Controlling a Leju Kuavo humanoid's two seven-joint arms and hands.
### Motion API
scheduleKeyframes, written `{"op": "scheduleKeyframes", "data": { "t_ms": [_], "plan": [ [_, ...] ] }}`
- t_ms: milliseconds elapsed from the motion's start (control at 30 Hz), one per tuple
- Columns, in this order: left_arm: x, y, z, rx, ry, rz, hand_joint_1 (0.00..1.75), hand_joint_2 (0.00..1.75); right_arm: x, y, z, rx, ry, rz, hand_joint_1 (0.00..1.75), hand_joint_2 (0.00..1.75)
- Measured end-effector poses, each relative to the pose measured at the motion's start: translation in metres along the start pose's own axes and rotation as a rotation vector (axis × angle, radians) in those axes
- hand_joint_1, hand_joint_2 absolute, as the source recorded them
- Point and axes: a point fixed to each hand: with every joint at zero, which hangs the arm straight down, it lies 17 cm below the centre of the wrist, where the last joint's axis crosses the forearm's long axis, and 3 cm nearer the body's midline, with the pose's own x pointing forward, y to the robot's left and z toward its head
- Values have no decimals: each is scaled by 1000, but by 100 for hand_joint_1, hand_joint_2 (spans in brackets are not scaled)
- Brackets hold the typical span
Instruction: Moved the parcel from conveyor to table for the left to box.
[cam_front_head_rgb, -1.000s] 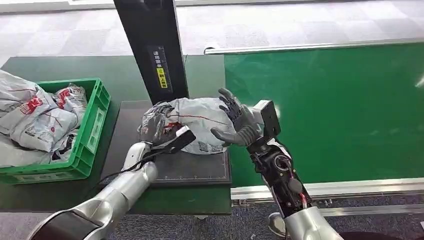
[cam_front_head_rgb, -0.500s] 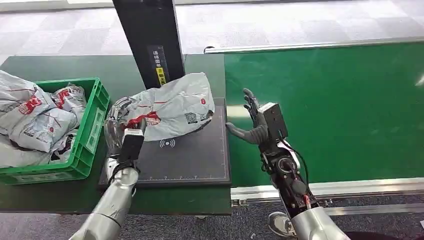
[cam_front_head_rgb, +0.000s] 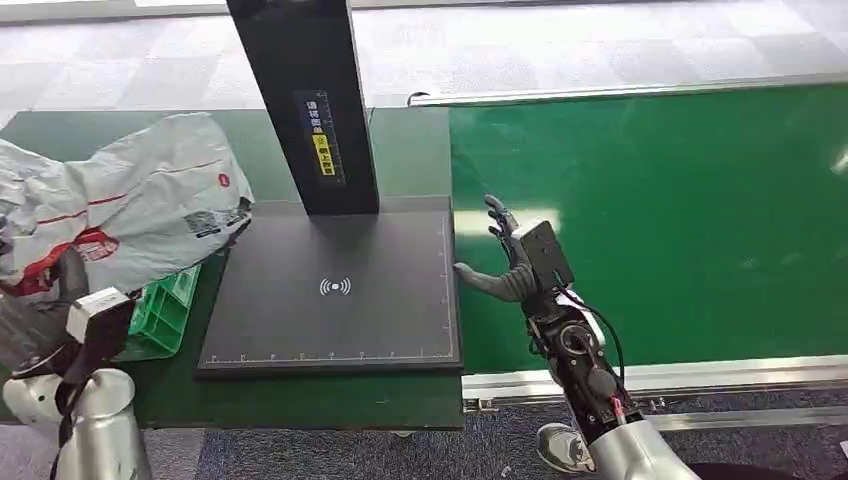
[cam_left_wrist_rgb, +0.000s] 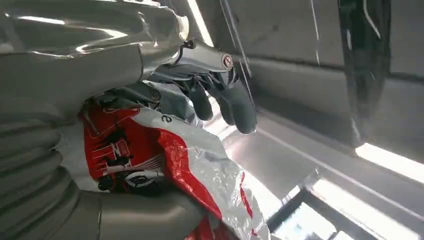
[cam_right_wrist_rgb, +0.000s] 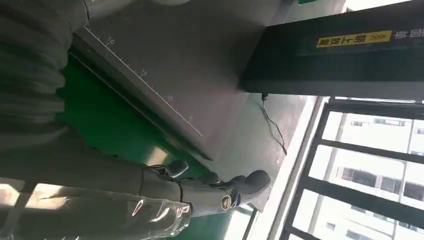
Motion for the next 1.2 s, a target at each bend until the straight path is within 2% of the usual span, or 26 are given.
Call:
{"op": "scheduleKeyframes", "data": {
  "t_ms": [233,367,433,467,600,633,667,767,800,833,867,900,1000,1067,1200],
  "plan": [
    [-39,47,-17,48,-17,-244,175,175,-7,5,8,4,9,15,0,175],
    [-84,30,-11,-57,25,-402,175,175,-7,1,11,-23,10,9,0,175],
    [-118,7,2,-170,104,-495,175,175,-7,2,13,-15,14,13,0,175],
    [-143,-9,15,-252,183,-553,175,175,-6,3,13,-6,16,15,0,175],
    [-224,-52,87,-475,579,-660,175,175,-5,10,14,37,18,31,0,175],
    [-232,-61,103,-524,625,-669,175,175,-4,12,13,49,17,35,0,175],
    [-235,-71,111,-562,633,-677,175,175,-3,13,13,55,14,37,0,175],
    [-238,-93,122,-638,614,-671,175,175,1,15,10,64,7,39,0,175],
    [-238,-96,123,-652,608,-674,169,175,1,15,10,65,7,41,0,175],
    [-238,-100,123,-659,599,-673,141,175,1,15,10,64,6,42,0,175],
    [-238,-103,123,-664,592,-671,44,175,1,15,10,64,6,43,0,175],
    [-237,-105,122,-660,586,-668,0,175,1,15,10,65,6,44,0,175],
    [-234,-109,120,-662,559,-645,0,175,2,16,10,70,6,43,0,175],
    [-224,-113,116,-658,504,-579,0,175,2,17,9,72,6,43,0,175],
    [-162,-115,92,-576,227,-377,0,175,3,17,9,72,5,45,0,175]
  ]
}}
